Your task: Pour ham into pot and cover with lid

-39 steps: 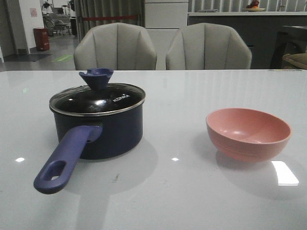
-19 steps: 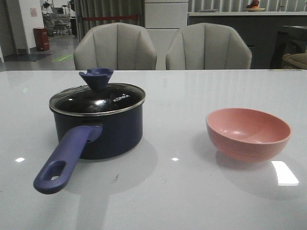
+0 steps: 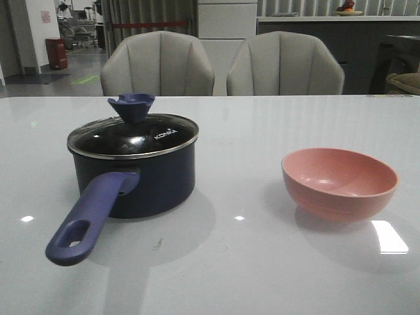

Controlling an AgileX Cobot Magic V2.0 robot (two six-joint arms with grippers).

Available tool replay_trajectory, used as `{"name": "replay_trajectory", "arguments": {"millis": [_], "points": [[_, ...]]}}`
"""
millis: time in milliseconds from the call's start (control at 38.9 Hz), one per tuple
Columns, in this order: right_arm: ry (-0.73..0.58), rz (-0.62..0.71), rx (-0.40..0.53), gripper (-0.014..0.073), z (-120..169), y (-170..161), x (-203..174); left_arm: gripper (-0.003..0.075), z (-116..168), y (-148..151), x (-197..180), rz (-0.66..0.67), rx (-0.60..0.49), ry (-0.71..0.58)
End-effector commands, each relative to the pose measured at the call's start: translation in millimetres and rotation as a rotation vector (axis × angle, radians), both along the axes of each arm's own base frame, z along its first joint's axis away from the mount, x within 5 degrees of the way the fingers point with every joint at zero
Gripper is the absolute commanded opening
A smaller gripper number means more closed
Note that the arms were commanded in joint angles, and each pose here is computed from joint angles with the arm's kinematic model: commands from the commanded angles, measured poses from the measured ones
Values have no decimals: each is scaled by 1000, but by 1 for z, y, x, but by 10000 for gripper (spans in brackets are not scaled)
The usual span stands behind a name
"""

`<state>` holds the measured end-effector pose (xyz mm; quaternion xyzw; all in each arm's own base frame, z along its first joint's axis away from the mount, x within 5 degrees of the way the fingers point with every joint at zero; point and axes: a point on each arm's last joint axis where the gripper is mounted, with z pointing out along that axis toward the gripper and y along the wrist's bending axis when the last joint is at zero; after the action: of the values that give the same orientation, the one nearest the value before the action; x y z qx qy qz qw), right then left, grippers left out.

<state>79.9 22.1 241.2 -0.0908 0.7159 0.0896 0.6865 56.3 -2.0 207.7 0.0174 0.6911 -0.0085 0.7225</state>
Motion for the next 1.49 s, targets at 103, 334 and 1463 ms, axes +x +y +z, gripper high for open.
{"name": "replay_trajectory", "arguments": {"millis": [103,334,1463], "points": [[-22,18,14,148,8,2,0,130,1,0,-1,-5,-23,-78],[-22,18,14,148,8,2,0,130,1,0,-1,-5,-23,-78],[-86,-137,-28,148,-33,-15,-21,130,1,0,-1,-5,-23,-78]]}}
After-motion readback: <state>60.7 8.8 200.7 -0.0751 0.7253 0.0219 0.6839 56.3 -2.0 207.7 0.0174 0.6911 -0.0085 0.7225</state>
